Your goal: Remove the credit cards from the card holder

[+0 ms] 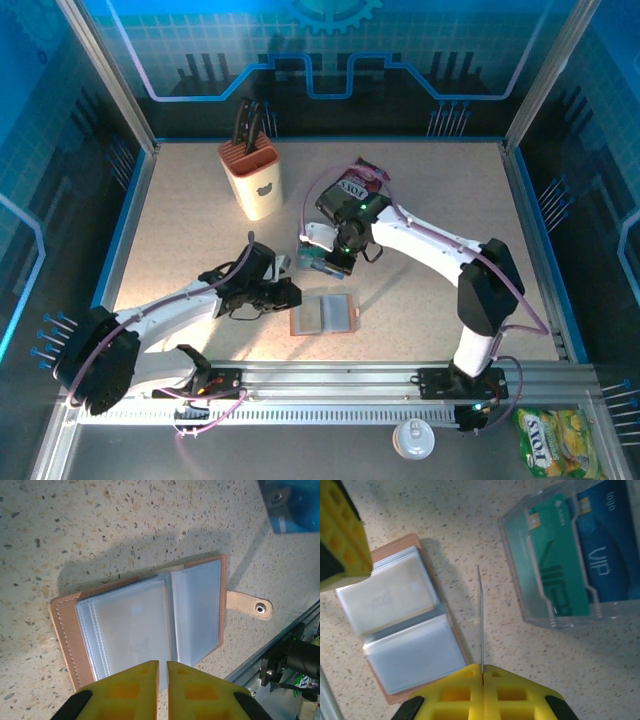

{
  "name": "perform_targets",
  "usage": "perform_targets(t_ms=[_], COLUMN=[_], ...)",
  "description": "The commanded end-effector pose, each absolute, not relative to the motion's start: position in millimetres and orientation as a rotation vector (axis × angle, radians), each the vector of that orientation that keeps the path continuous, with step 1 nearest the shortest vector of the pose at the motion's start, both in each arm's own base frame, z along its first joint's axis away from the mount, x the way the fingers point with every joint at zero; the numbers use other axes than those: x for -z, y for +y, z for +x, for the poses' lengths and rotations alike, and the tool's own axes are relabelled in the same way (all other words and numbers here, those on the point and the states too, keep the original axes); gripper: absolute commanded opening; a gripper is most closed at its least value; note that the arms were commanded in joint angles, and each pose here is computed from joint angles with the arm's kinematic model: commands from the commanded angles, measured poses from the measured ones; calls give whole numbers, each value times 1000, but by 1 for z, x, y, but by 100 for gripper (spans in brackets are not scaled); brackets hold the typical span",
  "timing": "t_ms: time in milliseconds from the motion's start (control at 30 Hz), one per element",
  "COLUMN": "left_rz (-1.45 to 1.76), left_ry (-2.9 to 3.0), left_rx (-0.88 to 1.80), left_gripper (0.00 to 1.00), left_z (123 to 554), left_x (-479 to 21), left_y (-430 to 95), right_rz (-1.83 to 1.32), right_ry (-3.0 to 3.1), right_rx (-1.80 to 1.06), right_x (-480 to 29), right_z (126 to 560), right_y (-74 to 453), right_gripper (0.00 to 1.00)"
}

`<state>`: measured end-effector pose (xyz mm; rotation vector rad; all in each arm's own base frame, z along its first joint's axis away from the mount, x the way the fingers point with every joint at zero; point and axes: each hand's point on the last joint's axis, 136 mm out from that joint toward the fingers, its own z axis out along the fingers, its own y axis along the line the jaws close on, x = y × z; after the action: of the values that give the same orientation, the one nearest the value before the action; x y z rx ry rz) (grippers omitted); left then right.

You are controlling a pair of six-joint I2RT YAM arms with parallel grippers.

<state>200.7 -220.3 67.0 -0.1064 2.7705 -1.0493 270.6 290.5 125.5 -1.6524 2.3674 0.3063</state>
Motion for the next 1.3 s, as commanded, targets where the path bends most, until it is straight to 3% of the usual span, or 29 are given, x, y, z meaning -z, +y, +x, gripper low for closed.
perform_targets(t_ms=[0,867,1267], left_rz=[-58,-127,-267], left_ry=[2770,2823,2779], left_rx=[1096,1005,961], left_gripper=[13,13,14], left_z=[201,207,207], left_x=[-73,-72,-69], left_y=[-224,-211,-198], right_rz=[-1715,-1725,-1827], right_ry=[2366,2253,2290], right_rx=[-357,-505,-565], right_x=[-128,-129,-105], right_z=[277,375,376], right_y=[289,308,299], right_gripper=[0,0,0])
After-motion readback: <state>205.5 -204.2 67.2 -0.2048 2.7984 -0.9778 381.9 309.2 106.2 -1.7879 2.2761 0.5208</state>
